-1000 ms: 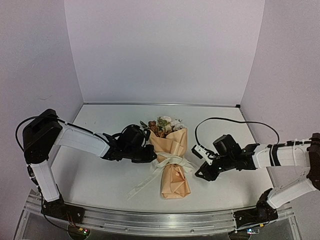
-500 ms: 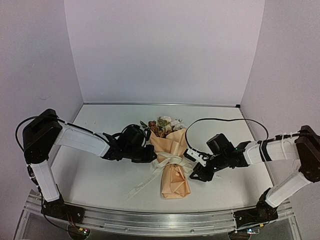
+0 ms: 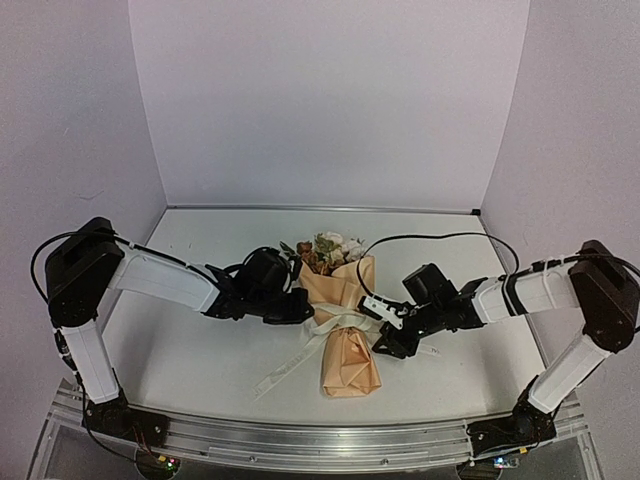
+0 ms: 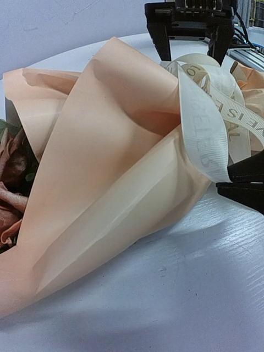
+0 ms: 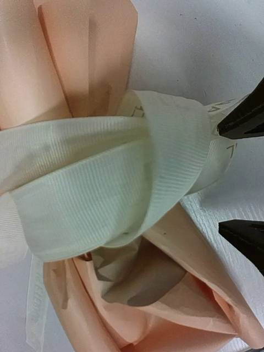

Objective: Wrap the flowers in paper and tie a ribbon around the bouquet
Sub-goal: Tie the half-tied ribbon around the folded bouquet.

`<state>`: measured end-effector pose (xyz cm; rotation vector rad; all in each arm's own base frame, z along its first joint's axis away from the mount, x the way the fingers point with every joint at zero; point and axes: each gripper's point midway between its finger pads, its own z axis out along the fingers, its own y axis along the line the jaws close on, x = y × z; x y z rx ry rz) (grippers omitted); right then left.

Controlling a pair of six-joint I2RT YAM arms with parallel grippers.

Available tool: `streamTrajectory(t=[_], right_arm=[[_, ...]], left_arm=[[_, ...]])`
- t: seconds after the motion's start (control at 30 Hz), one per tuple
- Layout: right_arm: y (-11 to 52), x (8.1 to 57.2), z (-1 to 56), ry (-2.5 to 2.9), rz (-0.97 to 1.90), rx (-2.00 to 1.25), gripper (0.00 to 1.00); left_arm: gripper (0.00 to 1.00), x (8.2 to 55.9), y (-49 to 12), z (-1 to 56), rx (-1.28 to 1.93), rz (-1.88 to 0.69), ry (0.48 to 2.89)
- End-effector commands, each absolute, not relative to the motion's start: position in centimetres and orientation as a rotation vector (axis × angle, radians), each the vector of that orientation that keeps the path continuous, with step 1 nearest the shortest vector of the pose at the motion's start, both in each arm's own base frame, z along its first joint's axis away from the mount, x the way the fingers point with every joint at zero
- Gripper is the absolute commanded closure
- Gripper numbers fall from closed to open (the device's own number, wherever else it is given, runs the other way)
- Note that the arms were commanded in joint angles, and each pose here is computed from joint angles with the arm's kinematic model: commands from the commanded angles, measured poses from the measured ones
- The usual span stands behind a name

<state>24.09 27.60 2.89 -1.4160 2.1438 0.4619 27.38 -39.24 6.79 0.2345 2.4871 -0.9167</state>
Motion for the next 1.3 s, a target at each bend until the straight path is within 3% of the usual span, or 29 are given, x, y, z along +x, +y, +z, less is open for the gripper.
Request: streamTrajectory(t=[0.0,0.27,0.4,0.5,0.67,0.73,1.27], right_arm=[[28.4,25.7,3.5,2.081,0.401,-1.424,0.45],[28.2,27.7,2.5,2.079,0.289,-1.377,0.45],[27.7,28.6,1.7,2.102,0.209,-1.353,0.51],[27.6,28.7,1.6,2.124,0.196,-1.332,0.62],[26.2,27.5,2.0,2.224,0.148,-1.331,0.93],[25.5,27.1,3.0,2.272,0.132,-1.293,1.00],[21.0,18.4,7.5,2.913,-0.072,-1.176,1.00]], left_arm=[[1.00,28.2,-40.2,8.8,0.245,-0.961,2.446],[1.00,28.5,-40.3,8.7,0.242,-0.968,2.451],[1.00,28.5,-40.3,8.7,0.241,-0.969,2.451],[1.00,28.6,-40.3,8.6,0.240,-0.968,2.451],[1.00,28.6,-40.0,8.5,0.241,-0.959,2.458],[1.00,28.6,-39.6,8.5,0.245,-0.943,2.457],[1.00,28.0,-35.6,8.1,0.252,-0.805,2.438]])
